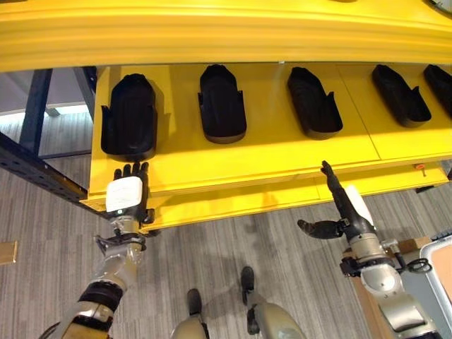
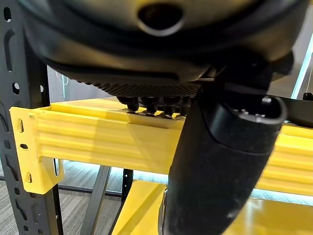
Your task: Move parts from the plastic box to the shelf.
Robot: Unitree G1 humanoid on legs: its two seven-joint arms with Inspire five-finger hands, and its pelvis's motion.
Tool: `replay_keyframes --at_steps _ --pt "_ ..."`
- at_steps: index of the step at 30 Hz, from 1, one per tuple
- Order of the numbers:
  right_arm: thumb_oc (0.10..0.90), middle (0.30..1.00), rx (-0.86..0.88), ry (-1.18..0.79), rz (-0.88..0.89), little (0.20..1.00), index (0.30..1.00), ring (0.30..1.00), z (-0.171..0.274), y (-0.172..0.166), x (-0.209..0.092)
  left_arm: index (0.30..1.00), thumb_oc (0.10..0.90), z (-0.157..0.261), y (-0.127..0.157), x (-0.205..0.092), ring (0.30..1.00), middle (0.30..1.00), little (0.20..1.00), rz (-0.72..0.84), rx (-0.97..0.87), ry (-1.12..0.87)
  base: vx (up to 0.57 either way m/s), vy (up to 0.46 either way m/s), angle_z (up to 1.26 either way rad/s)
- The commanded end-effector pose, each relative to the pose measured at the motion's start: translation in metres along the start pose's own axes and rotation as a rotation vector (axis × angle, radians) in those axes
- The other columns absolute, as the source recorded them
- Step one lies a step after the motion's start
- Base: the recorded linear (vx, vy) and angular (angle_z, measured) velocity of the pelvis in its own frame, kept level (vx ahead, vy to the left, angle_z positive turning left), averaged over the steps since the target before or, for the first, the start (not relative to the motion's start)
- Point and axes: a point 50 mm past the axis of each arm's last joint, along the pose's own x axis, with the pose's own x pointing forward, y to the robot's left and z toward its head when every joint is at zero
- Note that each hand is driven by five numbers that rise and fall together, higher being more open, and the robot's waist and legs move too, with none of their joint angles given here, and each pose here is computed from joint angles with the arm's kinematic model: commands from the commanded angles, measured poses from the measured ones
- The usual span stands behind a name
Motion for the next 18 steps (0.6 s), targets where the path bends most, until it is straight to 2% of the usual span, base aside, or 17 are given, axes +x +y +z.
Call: replay_keyframes --at_steps 1,18 --pt "0.900 1.000 0.011 -0.241 -0.122 1.000 1.000 1.000 0.040 -0.029 0.013 1.000 0.900 -0.011 -0.002 0.008 1.000 1.000 1.000 -0.073 0.015 0.050 0.00 0.000 0.00" --pt "0.900 1.000 0.012 -0.253 -0.121 1.000 1.000 1.000 0.042 -0.030 0.012 1.000 0.900 -0.006 0.010 0.022 1.000 1.000 1.000 -0.036 0.034 0.031 0.00 0.003 -0.02"
